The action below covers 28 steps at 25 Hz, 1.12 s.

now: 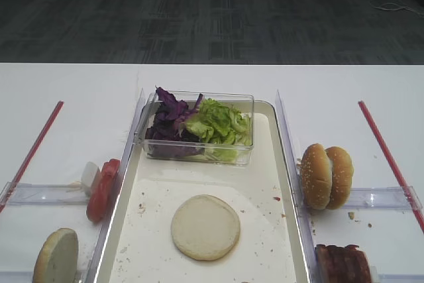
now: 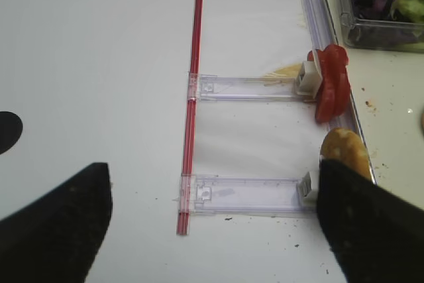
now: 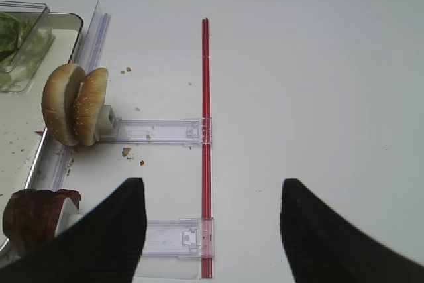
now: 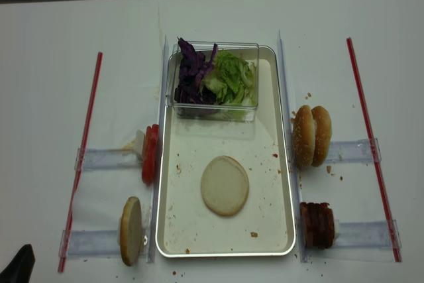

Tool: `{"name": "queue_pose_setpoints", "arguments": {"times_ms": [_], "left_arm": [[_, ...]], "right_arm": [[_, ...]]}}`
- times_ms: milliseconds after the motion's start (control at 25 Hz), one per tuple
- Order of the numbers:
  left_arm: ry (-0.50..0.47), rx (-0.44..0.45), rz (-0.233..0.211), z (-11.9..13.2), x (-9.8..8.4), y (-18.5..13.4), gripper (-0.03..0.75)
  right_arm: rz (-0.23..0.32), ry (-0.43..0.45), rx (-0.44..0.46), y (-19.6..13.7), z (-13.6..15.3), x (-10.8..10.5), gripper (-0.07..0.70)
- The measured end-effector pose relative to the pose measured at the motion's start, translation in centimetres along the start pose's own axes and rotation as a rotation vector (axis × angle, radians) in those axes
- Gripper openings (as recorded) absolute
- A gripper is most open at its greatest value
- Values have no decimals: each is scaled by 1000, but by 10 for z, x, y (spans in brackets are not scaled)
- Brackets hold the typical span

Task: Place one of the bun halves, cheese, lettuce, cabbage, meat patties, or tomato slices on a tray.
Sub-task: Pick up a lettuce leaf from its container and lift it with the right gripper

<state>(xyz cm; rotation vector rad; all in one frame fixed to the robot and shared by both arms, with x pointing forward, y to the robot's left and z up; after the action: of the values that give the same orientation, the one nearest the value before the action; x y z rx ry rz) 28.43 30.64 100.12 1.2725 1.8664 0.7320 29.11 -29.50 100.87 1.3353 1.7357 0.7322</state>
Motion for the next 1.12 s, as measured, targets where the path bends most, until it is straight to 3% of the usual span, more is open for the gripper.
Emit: {"name": "queue_pose_setpoints", "arguments": {"times_ms": [720,920,1120], "left_arm": [[0,-1,0,0,0,0,613],[0,-1,0,0,0,0,613],[0,-1,0,0,0,0,613]], "right_arm": [[-7,1,4,0,1,0,482],[-1,39,110,0,14,-1,482],[11,99,273,-2,35,0,482]]}}
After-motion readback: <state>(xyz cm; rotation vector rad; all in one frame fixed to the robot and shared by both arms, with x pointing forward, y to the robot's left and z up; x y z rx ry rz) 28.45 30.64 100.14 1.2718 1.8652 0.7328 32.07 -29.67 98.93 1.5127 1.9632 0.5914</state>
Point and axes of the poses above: a point on each arm's last joint axis where the gripper is mounted, z pointing out along that axis toward the gripper, x along the wrist's bending axis when the last joint is at zero, y = z × x, the point moved 7 cm from there along z, pointing out along that axis toward the gripper, and after that the axes turned 14 degrees about -z, right-handed, at the moved point
